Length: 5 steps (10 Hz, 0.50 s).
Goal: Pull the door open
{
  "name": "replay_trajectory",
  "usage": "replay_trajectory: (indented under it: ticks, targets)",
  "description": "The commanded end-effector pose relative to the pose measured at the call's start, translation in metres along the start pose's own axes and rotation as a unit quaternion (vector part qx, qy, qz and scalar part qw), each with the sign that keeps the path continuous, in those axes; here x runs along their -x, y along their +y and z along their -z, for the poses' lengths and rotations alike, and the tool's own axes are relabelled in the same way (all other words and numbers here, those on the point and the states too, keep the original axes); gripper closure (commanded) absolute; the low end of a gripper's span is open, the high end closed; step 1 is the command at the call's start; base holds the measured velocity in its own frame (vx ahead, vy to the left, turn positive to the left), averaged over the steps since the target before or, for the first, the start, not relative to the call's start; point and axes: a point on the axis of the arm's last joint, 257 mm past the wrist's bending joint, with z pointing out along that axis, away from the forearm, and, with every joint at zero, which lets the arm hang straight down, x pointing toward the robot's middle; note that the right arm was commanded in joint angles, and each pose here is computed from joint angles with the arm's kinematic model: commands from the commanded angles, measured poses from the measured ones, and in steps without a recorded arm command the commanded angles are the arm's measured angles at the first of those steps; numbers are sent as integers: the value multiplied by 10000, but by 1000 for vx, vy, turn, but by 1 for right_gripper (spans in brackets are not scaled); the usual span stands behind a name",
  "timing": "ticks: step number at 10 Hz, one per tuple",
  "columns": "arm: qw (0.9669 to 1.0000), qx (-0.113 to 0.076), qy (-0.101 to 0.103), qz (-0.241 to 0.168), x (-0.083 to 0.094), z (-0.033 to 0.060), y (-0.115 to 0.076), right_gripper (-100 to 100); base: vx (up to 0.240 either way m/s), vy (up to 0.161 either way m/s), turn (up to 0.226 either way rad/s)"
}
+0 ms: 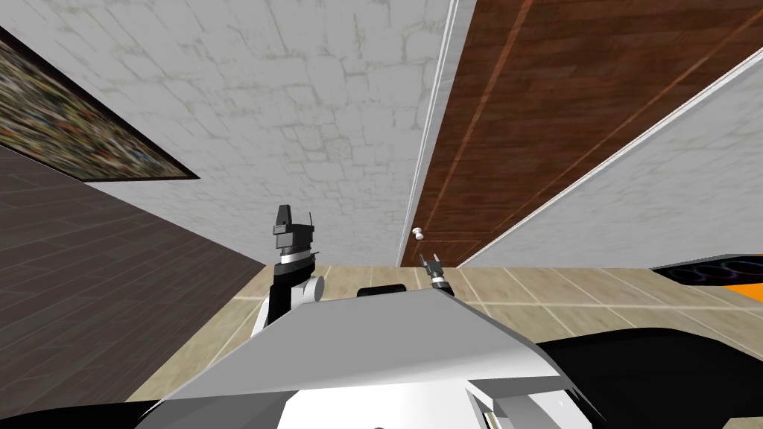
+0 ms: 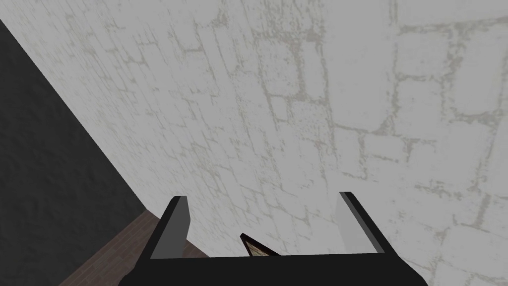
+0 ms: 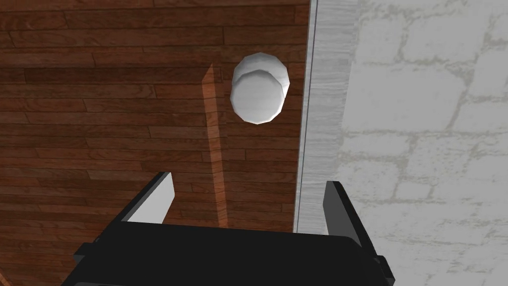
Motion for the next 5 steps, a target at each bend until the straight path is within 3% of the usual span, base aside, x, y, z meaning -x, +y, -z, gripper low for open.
replay_trajectory:
  ticks: [1,5]
  targets:
    - [10000,0,0,0,0,0,0,-100,57,-4,10]
    - [9998,-215,21,24,-30,58,-300,-100,160,25,106]
